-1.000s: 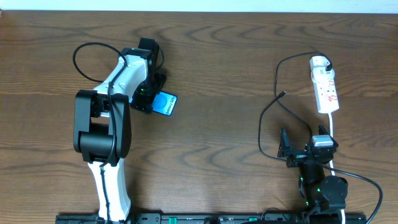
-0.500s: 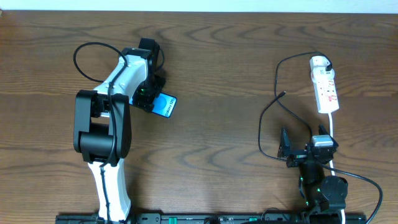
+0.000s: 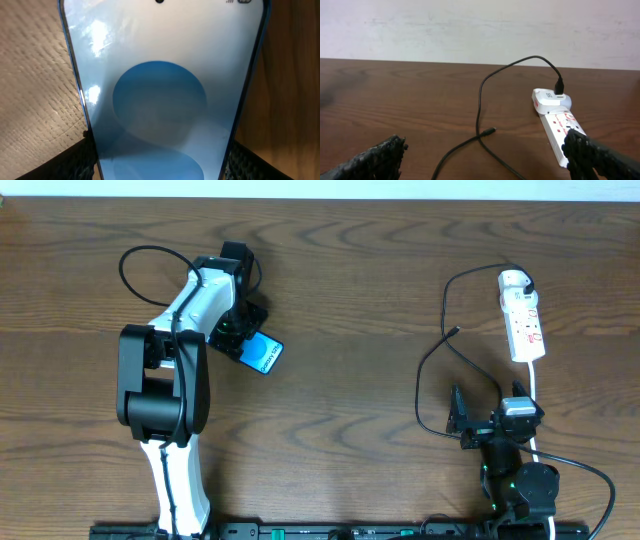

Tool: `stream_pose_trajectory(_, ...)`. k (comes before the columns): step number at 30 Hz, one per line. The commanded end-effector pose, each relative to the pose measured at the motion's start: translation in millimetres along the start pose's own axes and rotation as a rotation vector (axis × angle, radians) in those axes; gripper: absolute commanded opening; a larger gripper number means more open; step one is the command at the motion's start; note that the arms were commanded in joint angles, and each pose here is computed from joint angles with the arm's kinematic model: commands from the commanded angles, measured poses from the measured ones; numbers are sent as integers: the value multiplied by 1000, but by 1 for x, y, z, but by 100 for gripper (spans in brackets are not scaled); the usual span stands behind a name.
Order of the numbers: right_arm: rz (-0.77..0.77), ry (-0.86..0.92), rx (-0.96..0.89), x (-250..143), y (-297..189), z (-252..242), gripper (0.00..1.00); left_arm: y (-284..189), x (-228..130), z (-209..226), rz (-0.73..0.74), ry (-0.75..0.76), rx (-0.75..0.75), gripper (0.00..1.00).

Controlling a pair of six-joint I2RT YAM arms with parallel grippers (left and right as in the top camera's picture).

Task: Plug charger to phone and switch on socket
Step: 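Lift the phone with the left gripper and tilt it upright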

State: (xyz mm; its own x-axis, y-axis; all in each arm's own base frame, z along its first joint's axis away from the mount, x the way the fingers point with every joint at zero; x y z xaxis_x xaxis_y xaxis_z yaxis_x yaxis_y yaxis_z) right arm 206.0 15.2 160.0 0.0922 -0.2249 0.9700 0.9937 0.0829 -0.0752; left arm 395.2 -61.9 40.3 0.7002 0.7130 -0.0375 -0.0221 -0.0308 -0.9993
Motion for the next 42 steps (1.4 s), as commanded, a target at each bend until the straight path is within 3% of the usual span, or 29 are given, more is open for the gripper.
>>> stream_pose_trajectory(1, 0, -12, 2, -1, 0, 0, 99, -9, -12, -3, 54, 137, -57, 65)
stream_pose_trajectory(8, 0, -12, 2, -1, 0, 0, 99, -27, -33, -14, 174, 292, -190, 64)
stream_pose_trajectory(18, 0, -12, 2, -1, 0, 0, 99, -41, -57, -21, 312, 398, -324, 64)
stream_pose_trajectory(27, 0, -12, 2, -1, 0, 0, 99, -62, -83, -40, 480, 497, -572, 64)
stream_pose_trajectory(42, 0, -12, 2, -1, 0, 0, 99, -92, -108, -47, 696, 475, -778, 64)
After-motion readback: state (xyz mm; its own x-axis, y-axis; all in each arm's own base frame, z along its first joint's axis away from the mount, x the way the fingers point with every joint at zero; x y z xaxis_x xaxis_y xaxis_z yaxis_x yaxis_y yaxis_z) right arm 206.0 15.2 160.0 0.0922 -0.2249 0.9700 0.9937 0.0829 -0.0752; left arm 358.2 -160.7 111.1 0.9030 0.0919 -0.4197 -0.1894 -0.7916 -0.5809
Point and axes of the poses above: each gripper's point midway between its finger pads, its own y axis out along the fingers, its own z axis along the line the jaws close on, x = y × z, the point moved 4 cm from there along -y, back along the fingers, and after that the axes turned 14 degrees about y, right-handed, at the moved point
